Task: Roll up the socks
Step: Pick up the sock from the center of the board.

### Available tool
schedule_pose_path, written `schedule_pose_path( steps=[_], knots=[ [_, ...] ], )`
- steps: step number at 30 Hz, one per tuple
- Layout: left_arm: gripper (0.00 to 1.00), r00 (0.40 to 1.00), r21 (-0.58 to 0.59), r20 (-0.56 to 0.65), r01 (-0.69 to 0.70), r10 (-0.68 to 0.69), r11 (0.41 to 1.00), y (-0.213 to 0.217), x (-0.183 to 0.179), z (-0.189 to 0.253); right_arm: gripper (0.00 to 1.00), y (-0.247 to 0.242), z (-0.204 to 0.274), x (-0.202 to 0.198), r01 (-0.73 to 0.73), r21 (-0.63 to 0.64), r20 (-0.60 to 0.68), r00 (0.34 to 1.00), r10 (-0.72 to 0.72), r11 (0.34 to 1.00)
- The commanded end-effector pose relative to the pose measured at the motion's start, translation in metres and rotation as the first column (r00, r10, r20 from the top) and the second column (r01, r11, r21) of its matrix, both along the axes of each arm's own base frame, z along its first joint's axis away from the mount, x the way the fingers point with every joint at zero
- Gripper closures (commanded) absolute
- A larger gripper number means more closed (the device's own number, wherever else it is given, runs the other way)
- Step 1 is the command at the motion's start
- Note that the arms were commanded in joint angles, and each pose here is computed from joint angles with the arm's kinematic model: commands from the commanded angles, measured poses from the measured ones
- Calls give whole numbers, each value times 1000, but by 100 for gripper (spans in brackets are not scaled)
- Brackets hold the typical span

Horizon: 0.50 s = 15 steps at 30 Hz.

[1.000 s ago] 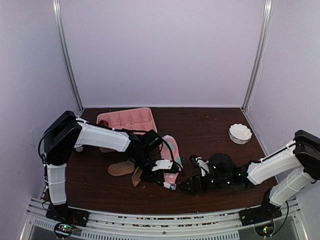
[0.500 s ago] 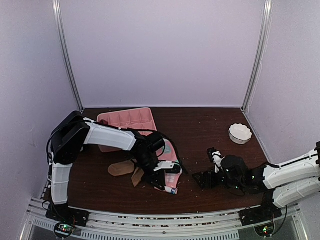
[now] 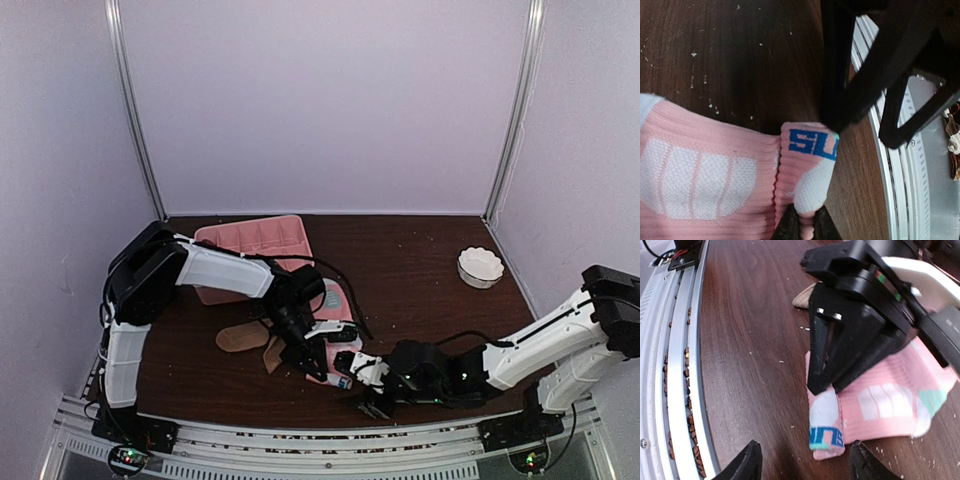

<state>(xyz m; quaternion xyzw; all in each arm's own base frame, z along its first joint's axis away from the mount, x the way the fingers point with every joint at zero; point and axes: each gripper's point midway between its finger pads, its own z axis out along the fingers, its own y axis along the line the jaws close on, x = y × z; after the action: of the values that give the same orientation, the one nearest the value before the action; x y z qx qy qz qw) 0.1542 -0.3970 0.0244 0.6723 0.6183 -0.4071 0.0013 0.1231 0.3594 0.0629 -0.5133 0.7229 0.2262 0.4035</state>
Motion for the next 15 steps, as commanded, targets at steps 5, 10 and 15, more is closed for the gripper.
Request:
schedule_pose_path(
  steps=[5, 10, 15],
  knots=[
    [89, 1000, 142, -15, -5, 8, 990, 25, -1, -32, 62, 33, -11, 9, -78, -75, 102, 991, 85, 994],
    [89, 1000, 145, -4, 3, -2, 989, 27, -1, -33, 79, 32, -18, 16, -57, -89, 92, 994, 65, 994],
    [87, 1000, 144, 10, 11, -13, 990, 28, 0, -34, 94, 30, -25, 18, -46, -85, 44, 998, 50, 995]
  ],
)
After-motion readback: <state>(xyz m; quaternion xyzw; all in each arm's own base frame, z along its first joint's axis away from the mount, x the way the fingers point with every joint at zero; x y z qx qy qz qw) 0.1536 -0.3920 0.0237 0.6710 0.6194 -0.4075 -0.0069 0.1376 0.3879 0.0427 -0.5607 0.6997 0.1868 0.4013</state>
